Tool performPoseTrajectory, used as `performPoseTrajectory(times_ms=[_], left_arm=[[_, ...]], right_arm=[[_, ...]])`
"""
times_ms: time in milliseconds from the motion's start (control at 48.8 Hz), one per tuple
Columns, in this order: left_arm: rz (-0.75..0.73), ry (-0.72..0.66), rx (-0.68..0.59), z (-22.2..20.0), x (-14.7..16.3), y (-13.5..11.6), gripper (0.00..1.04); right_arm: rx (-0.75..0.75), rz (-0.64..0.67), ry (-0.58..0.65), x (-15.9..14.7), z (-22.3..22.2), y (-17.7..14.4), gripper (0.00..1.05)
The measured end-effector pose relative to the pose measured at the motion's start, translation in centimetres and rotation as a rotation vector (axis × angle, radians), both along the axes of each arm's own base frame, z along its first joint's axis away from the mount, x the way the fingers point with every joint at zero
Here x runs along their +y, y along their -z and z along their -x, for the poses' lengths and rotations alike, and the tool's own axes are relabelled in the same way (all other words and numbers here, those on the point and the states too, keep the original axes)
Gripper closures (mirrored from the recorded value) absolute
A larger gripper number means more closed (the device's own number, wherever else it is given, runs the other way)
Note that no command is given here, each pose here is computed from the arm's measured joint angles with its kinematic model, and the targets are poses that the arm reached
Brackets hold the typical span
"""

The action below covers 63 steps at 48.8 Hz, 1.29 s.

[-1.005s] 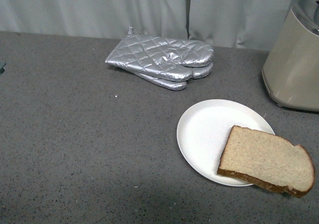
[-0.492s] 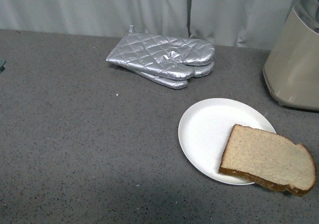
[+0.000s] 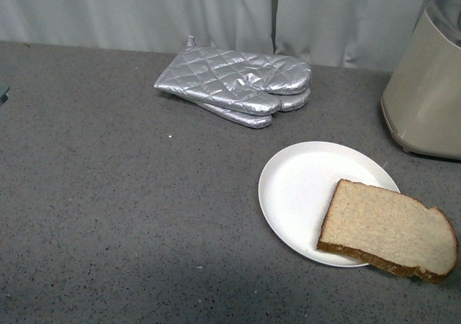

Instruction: Put bread into toaster

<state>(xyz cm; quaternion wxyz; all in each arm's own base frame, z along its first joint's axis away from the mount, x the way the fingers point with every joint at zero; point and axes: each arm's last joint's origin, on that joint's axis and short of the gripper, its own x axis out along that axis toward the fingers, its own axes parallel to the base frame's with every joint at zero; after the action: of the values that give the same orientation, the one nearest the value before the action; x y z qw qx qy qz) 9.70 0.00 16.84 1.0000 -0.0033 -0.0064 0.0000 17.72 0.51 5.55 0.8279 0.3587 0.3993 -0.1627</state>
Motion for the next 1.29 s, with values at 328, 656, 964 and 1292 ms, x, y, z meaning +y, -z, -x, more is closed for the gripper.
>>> performPoseTrajectory(times_ms=[328, 656, 964, 1292], left_arm=[[0.0, 0.0, 0.0, 0.0, 0.0, 0.0, 0.07], [0.0, 0.0, 0.0, 0.0, 0.0, 0.0, 0.07], [0.0, 0.0, 0.0, 0.0, 0.0, 0.0, 0.07], [0.0, 0.0, 0.0, 0.0, 0.0, 0.0, 0.07]], right_arm=[[-0.025, -0.059, 0.012, 1.4, -1.4, 1.7, 0.09], [-0.041, -0.083, 0.026, 3.3, -4.4, 2.9, 0.09], [-0.025, -0.113, 0.041, 3.8, -6.0, 2.0, 0.61], [-0.175, -0.2, 0.04, 4.5, -8.8, -5.7, 1.02]])
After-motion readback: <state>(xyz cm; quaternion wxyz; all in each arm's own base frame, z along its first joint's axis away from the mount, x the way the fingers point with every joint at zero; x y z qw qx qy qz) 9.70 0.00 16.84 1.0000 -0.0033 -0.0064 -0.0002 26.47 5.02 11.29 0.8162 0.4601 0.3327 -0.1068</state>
